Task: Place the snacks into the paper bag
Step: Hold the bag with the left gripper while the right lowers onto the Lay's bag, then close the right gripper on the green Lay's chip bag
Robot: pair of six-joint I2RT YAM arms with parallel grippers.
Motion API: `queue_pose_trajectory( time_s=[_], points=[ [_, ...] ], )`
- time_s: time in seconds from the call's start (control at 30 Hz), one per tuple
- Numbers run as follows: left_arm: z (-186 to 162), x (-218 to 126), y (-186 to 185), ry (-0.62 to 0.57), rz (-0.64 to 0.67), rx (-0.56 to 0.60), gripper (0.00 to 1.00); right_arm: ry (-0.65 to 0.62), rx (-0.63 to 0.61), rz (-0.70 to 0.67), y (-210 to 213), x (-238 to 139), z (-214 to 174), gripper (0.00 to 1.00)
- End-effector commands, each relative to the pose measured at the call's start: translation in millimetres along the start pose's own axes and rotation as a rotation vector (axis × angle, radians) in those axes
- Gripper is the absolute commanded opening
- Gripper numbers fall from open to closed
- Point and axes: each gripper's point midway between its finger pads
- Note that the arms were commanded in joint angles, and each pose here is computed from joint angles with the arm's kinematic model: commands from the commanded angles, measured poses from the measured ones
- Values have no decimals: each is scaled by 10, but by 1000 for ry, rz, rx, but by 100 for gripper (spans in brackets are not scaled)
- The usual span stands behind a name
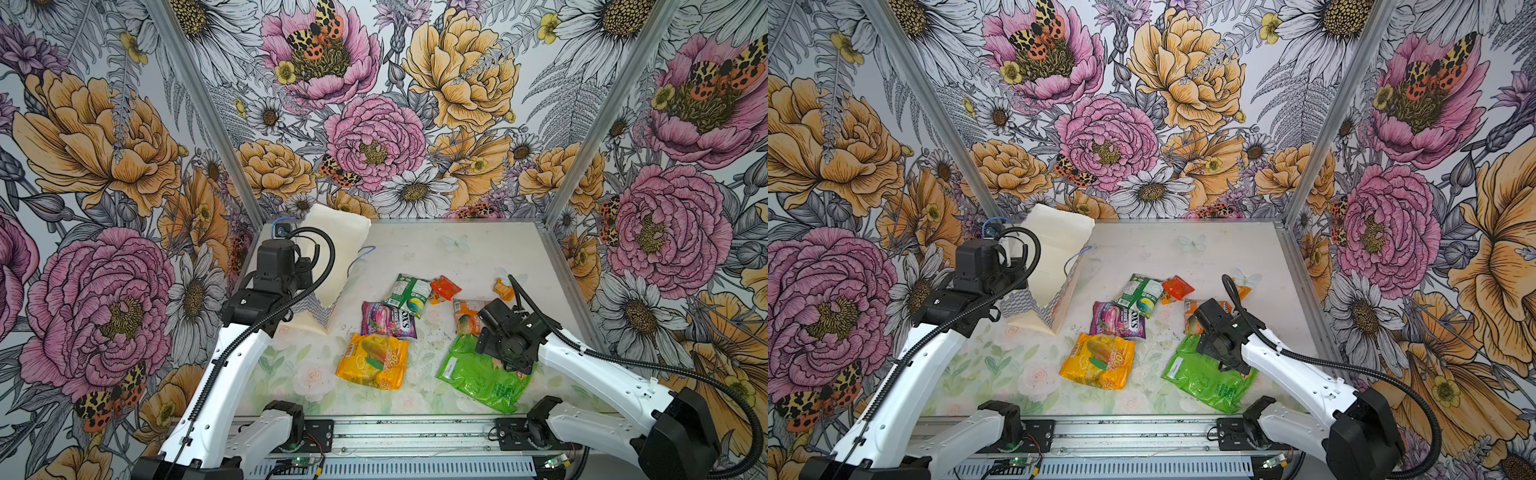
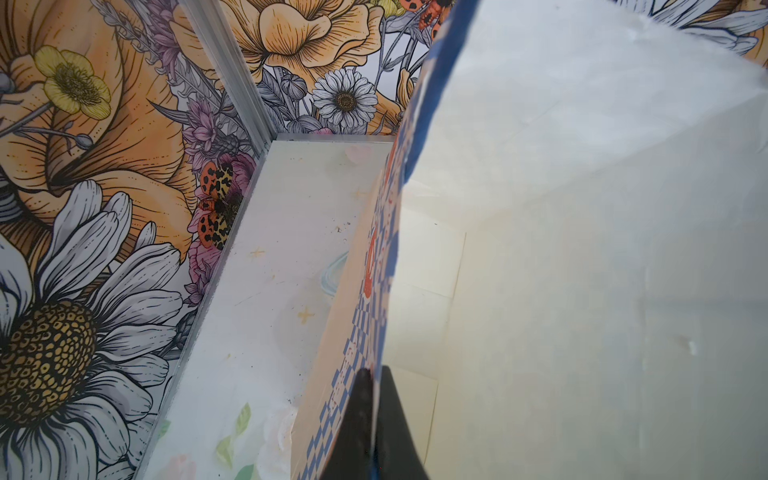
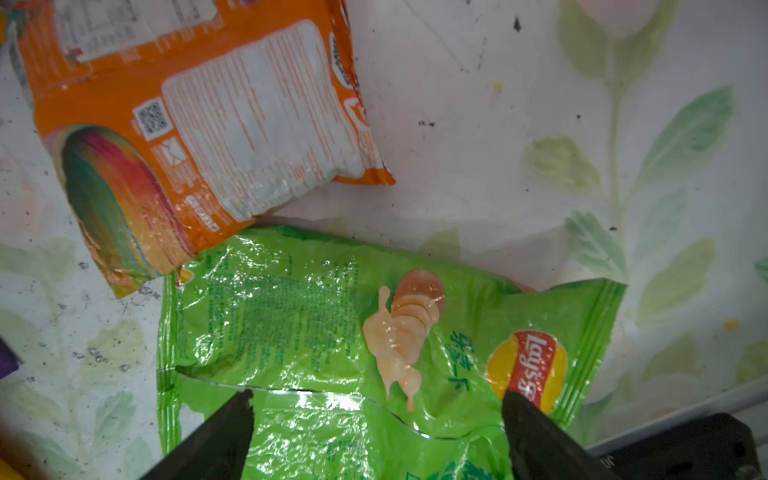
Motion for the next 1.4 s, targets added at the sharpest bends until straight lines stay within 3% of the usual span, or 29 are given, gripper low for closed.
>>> queue_pose_trajectory(
  time_s=[0.0, 0.4, 0.7, 0.8, 0.93, 1.17, 1.37],
  points=[
    [88, -34, 19, -48, -21, -54, 0, 39, 61, 40, 150, 150, -80, 95],
    [83, -28, 78, -51, 3, -56, 0, 103, -25, 172, 997, 472, 92, 96],
    [88, -42, 103, -61, 15, -57, 0, 59, -118, 282, 1591, 310, 438, 96],
    [94, -51, 103, -64, 16, -55, 0, 11, -159, 229, 1400, 145, 504, 96],
    [97, -53, 103, -64, 13, -61, 0, -37, -167, 111, 837, -62, 518, 96],
    [99, -57, 114, -66, 19, -63, 0, -21, -48, 56, 14, -192, 291, 94],
    [80, -22, 114, -55, 21, -60, 0, 81, 73, 36, -229, -6, 0, 94]
  ],
)
Point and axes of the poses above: each gripper's point midway between its finger pads, its own x axis out along the fingers, its own y axis along the line the jaws close on, z = x × y, and after that the axes turned 6 degrees about -x, right-handed
